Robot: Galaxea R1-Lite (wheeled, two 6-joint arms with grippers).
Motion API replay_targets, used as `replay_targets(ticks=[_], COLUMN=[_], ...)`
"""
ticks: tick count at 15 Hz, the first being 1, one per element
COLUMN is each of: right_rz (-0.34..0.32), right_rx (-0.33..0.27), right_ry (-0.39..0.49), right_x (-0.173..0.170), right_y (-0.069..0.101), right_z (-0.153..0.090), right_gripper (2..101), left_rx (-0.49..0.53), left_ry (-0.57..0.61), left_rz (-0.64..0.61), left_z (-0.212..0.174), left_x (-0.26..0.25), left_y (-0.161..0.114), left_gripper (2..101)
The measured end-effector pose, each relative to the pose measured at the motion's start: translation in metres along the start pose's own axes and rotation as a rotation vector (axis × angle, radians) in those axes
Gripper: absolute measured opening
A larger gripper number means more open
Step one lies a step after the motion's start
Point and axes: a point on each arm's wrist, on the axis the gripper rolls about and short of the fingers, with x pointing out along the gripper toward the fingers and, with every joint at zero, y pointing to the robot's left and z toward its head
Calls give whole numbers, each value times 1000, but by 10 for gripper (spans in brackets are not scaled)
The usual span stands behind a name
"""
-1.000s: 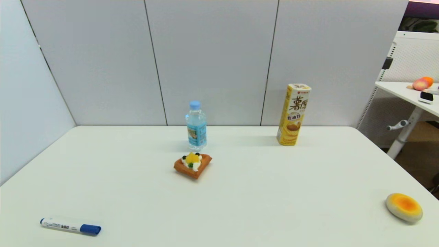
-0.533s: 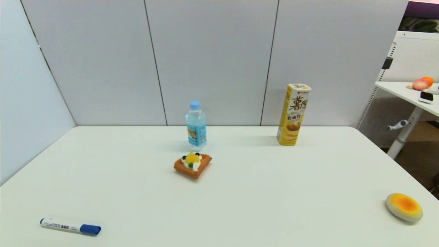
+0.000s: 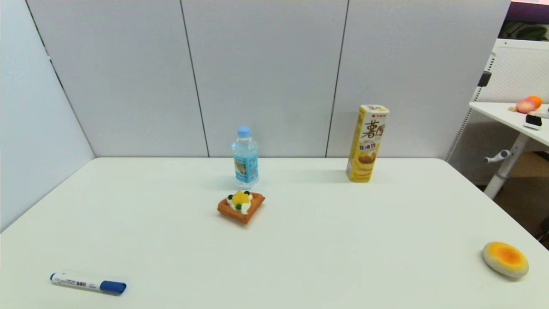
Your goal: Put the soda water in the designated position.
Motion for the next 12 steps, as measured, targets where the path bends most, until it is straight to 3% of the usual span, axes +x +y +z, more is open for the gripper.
replay_targets(ticks=[12], right_rz=[-7], right_rx=[5], right_ry=[0], right_x=[0], right_y=[0], right_z=[0], right_gripper=[980], left_rx=[0], left_ry=[1], left_rz=[0], left_z=[0], left_x=[0], left_y=[0], left_gripper=[978])
